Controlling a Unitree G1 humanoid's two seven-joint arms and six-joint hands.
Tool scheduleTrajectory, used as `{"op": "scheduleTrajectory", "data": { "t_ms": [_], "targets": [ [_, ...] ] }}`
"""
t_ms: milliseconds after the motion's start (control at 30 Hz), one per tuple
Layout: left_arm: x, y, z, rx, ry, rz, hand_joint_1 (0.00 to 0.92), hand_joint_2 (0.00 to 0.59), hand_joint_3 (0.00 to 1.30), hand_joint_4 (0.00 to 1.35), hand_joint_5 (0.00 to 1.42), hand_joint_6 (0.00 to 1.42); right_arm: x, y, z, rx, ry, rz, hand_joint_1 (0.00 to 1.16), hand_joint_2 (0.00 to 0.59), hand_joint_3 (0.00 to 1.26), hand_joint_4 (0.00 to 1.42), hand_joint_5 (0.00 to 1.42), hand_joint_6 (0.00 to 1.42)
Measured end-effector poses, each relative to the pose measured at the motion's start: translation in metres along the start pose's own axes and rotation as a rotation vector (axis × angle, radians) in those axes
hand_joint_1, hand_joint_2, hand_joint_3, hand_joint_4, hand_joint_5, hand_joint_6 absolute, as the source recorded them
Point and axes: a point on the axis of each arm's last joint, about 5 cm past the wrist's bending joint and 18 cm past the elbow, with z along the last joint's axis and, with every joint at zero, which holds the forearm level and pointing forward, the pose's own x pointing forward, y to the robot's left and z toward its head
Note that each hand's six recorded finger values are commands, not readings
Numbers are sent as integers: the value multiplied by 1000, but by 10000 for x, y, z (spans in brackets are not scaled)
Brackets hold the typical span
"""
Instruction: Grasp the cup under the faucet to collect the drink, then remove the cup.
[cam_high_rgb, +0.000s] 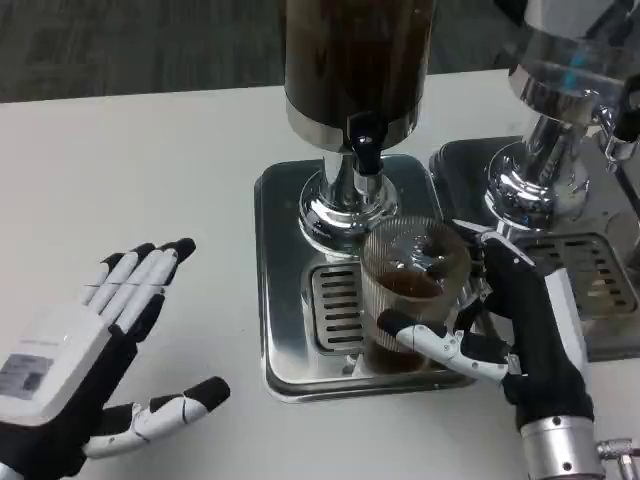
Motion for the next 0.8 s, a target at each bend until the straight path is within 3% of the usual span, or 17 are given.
{"op": "scheduleTrajectory", "data": {
  "t_ms": [133,267,500,800],
  "targets": [
    [-18,14,-11,29,-13,-13,0,177,0,0,0,0,-17,-8,35,4,-15,-5,1047,141,555,602,737,1119],
    [-58,29,15,75,-67,-48,0,178,0,0,0,0,-55,-47,117,8,-54,6,1047,141,558,611,748,1137],
    [-101,54,60,109,-128,-84,0,180,0,0,0,0,-83,-113,204,19,-91,30,1047,141,567,619,759,1155],
    [-236,132,68,145,-147,-146,0,179,0,0,0,0,-184,-166,305,11,-122,119,1047,141,572,619,765,1178]
  ]
}}
